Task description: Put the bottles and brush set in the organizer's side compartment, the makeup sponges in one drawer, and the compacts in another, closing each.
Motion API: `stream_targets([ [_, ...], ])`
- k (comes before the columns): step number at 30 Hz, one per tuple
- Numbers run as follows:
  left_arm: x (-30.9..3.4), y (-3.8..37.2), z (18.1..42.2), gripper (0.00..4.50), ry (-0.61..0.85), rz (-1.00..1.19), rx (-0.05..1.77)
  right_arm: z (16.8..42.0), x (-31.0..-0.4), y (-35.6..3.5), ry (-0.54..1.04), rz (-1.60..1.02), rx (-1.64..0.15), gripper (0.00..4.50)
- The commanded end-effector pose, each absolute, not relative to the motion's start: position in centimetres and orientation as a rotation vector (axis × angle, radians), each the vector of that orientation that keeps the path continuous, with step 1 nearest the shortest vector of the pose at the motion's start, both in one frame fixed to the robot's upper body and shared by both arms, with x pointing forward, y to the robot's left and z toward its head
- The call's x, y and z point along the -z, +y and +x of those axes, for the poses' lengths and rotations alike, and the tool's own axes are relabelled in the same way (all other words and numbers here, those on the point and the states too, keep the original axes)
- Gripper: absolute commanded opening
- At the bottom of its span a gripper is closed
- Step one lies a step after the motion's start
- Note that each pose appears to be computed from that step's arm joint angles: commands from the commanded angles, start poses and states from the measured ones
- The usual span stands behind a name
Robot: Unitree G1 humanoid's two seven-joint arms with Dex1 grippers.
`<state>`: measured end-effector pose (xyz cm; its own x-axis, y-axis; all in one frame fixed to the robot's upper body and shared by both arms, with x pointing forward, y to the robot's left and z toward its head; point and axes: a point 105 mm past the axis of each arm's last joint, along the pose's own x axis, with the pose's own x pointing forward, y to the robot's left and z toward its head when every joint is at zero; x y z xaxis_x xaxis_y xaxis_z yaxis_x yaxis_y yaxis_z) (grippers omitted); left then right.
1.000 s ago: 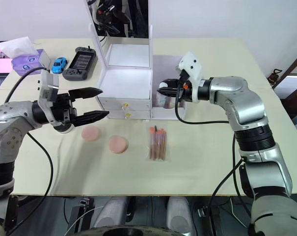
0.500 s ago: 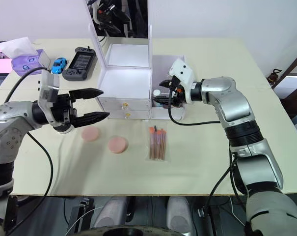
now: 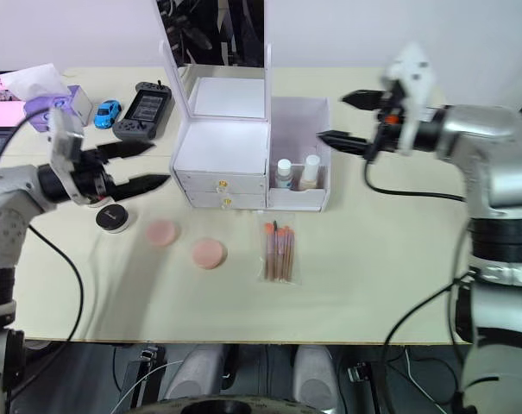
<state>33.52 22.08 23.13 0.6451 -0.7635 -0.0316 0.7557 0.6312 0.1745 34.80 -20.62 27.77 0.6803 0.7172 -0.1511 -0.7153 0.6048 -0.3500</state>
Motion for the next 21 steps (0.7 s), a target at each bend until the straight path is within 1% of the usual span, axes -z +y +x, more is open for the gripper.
stream_targets([
  [1, -25.2, 28.0, 34.5, 4.5, -0.1, 0.211, 0.655, 33.3, -28.8, -24.3, -0.07, -0.401, -0.742, 4.48],
  [3, -25.0, 31.3, 34.5, 4.5, -0.085, 0.21, 0.56, 32.4, -28.5, -26.7, -0.076, -0.381, -0.678, 4.48],
  [5, -24.4, 34.3, 34.2, 4.5, -0.06, 0.211, 0.473, 31.3, -27.5, -29.2, -0.051, -0.371, -0.612, 4.48],
  [7, -23.0, 37.1, 33.2, 4.5, -0.008, 0.222, 0.414, 29.7, -25.6, -32.2, 0.006, -0.345, -0.535, 4.48],
  [9, -22.0, 39.1, 32.2, 4.5, 0.023, 0.209, 0.364, 28.4, -23.8, -34.3, 0.052, -0.326, -0.473, 4.48],
  [12, -21.0, 41.1, 31.3, 4.5, 0.051, 0.189, 0.312, 27.3, -21.4, -36.0, 0.105, -0.306, -0.416, 4.48],
  [15, -20.4, 42.3, 30.7, 4.5, 0.071, 0.185, 0.273, 26.9, -19.9, -36.7, 0.142, -0.301, -0.385, 4.48],
  [18, -20.2, 42.7, 30.5, 4.5, 0.081, 0.187, 0.259, 27.0, -19.7, -36.6, 0.137, -0.282, -0.383, 4.48],
  [21, -20.7, 42.6, 30.6, 4.5, 0.055, 0.121, 0.278, 27.2, -20.0, -36.1, 0.125, -0.245, -0.392, 4.48],
])
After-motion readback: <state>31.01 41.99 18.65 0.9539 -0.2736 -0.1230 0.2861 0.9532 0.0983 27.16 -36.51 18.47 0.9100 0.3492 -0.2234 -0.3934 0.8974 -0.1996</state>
